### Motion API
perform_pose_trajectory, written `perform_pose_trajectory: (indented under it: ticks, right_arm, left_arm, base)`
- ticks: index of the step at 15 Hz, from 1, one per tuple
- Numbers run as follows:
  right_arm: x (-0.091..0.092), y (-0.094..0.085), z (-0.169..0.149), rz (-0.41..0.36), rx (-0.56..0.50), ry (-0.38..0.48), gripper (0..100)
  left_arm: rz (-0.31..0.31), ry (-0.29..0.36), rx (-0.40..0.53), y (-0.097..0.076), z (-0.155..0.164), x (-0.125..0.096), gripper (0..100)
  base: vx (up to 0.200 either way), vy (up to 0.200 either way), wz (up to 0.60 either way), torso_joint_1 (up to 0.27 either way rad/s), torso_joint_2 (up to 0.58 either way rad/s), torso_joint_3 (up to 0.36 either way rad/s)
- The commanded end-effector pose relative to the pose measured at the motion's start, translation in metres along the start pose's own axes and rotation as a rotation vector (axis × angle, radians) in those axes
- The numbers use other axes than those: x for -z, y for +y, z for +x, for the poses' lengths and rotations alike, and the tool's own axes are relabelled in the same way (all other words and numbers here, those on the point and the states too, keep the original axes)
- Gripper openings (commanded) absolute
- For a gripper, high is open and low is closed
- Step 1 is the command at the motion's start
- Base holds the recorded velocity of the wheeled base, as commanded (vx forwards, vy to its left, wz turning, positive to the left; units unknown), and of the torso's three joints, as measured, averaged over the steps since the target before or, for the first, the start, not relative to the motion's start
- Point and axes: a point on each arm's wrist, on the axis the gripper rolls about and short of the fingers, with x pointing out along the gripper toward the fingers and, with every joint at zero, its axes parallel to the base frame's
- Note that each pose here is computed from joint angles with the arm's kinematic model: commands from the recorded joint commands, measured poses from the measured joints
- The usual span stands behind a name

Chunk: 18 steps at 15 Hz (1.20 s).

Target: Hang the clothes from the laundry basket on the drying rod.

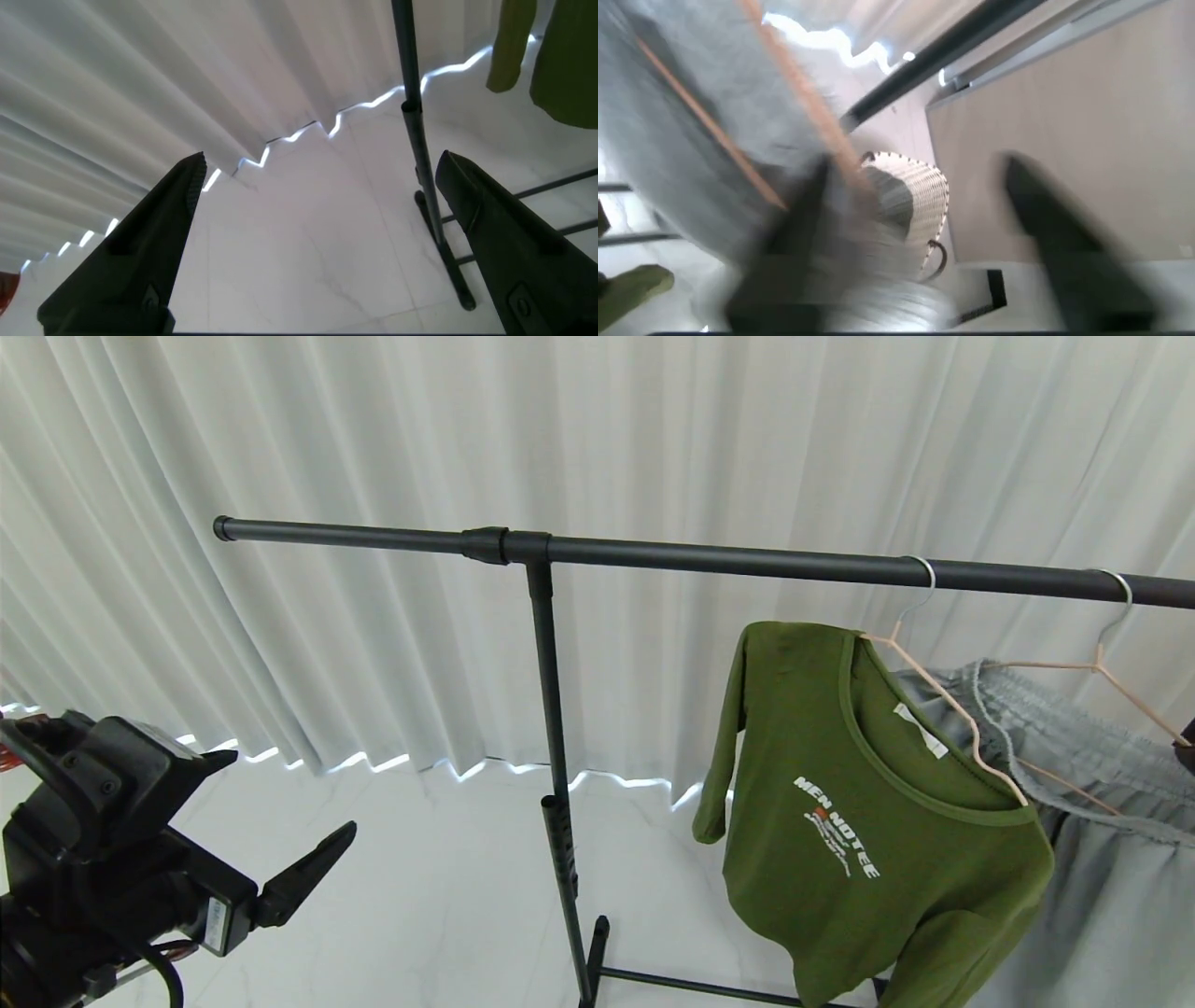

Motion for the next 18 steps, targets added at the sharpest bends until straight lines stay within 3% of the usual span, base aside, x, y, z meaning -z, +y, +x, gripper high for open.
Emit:
perform_pose_trajectory:
  ticks: [1,4,7,10,12,15,18]
  right_arm:
    - [-0.001,-0.001,-0.006,0.006,0.001,-0.025,100]
    - [0.006,-0.005,-0.033,0.015,-0.010,-0.090,100]
    - [0.038,-0.011,-0.084,0.050,-0.033,-0.212,100]
    - [0.087,-0.013,-0.118,0.072,-0.017,-0.279,100]
    - [0.124,-0.010,-0.135,0.065,-0.006,-0.276,100]
    - [0.162,-0.008,-0.156,0.062,-0.001,-0.248,100]
    - [0.208,0.006,-0.160,0.108,-0.010,-0.247,100]
  left_arm:
    - [-0.002,0.002,-0.001,0.000,0.000,0.000,100]
    - [-0.007,-0.006,-0.015,0.000,-0.006,0.002,100]
    - [-0.018,0.022,-0.094,-0.011,-0.038,0.031,100]
    - [-0.017,0.015,-0.219,-0.026,-0.071,0.058,100]
    - [-0.026,0.029,-0.322,-0.032,-0.087,0.069,100]
    - [-0.062,0.076,-0.441,-0.040,-0.108,0.085,100]
    - [-0.081,0.068,-0.562,-0.056,-0.135,0.110,100]
  base:
    - [0.000,0.000,0.00,0.000,0.00,0.000]
    - [0.000,0.000,0.00,0.000,0.00,0.000]
    - [0.000,0.000,0.00,0.000,0.00,0.000]
    - [0.000,0.000,0.00,0.000,0.00,0.000]
    - [0.000,0.000,0.00,0.000,0.00,0.000]
    - [0.000,0.000,0.00,0.000,0.00,0.000]
    - [0.000,0.000,0.00,0.000,0.00,0.000]
